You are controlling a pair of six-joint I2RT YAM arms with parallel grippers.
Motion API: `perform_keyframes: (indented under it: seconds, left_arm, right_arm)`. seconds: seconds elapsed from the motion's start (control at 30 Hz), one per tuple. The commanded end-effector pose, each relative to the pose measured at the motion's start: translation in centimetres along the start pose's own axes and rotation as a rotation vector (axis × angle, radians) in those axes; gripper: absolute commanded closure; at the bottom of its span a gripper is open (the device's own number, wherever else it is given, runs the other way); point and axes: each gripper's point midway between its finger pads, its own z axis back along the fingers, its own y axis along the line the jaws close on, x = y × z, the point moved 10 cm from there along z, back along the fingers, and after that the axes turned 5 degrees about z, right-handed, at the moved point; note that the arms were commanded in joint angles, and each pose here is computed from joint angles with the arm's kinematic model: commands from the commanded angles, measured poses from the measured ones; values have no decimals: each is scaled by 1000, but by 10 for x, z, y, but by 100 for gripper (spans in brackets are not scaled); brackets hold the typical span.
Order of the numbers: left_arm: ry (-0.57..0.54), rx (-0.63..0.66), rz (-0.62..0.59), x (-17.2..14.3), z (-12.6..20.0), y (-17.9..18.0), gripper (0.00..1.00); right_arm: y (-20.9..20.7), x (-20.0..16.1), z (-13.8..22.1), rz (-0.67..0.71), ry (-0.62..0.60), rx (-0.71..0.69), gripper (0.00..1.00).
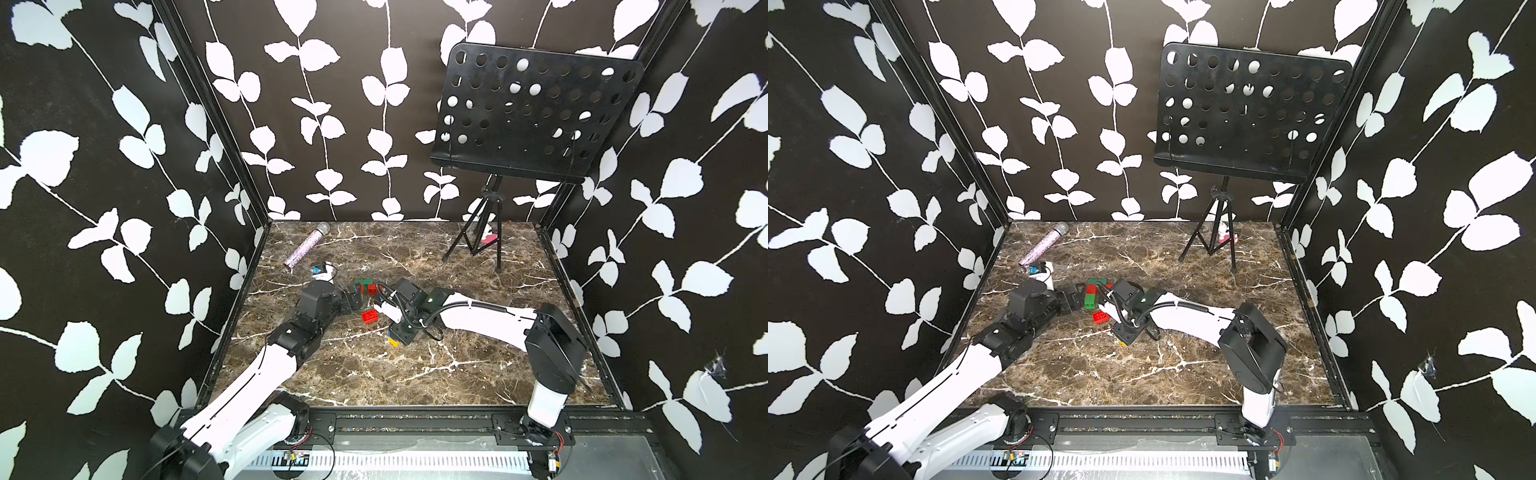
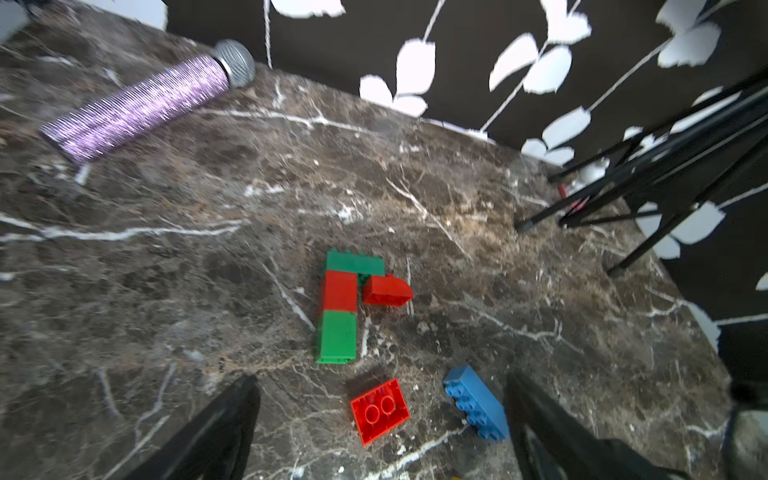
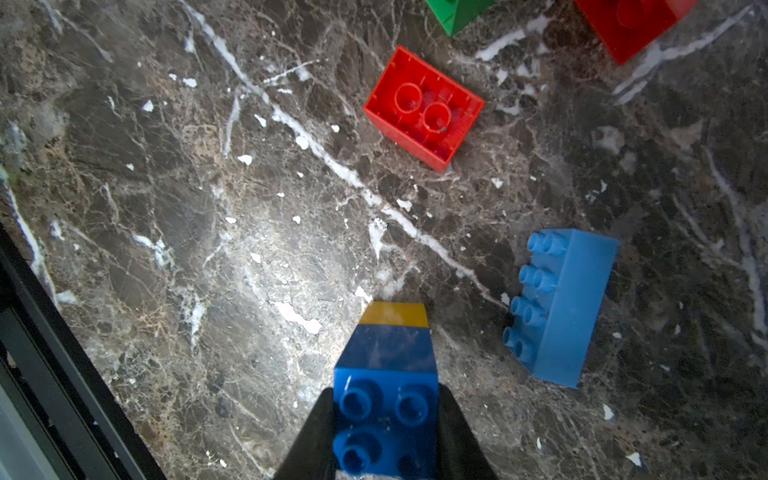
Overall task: Assemble the letter r with lego
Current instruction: Assemble the lego brick with the lego brick, then pick up the lego brick from the center of the board.
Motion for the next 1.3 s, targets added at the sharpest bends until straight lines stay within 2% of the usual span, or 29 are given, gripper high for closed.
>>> perform_keyframes:
  seconds: [0.0,0.1,0.2,0.4,0.67,0.83,0.97,1.07,1.1,1.23,1.27]
  left_arm:
    - [-14,53,6,1,10,10,6]
    - [-15,68,9,1,14,14,5]
    - [-10,75,15,-1,15,16,5]
    - [-13,77,25,-1,15,17,5]
    - [-14,80,15,2,17,16,5]
    - [-42,91,11,8,27,16,3]
    - [-83,88,9,17,40,15,1]
    - [-135,126,38,23,50,18,1]
    - [-156,138,50,24,52,19,1]
    - [-214,105,51,28,61,19,1]
    - [-234,100,66,28,64,20,1]
  right_arm:
    - [10,-33,-29,6,210,62,84]
    - [11,-29,-30,19,209,72,77]
    - [11,-29,-29,22,201,63,64]
    - [10,-18,-10,17,106,41,48]
    - [8,3,25,10,-52,-27,40]
    - [4,21,84,20,-230,-176,41]
    - [6,23,148,60,-439,-260,41]
    - [7,23,191,78,-605,-323,46]
    - [7,23,207,87,-674,-336,51]
    - [0,14,229,18,-856,-394,95]
    - [-2,9,231,-12,-894,-386,100]
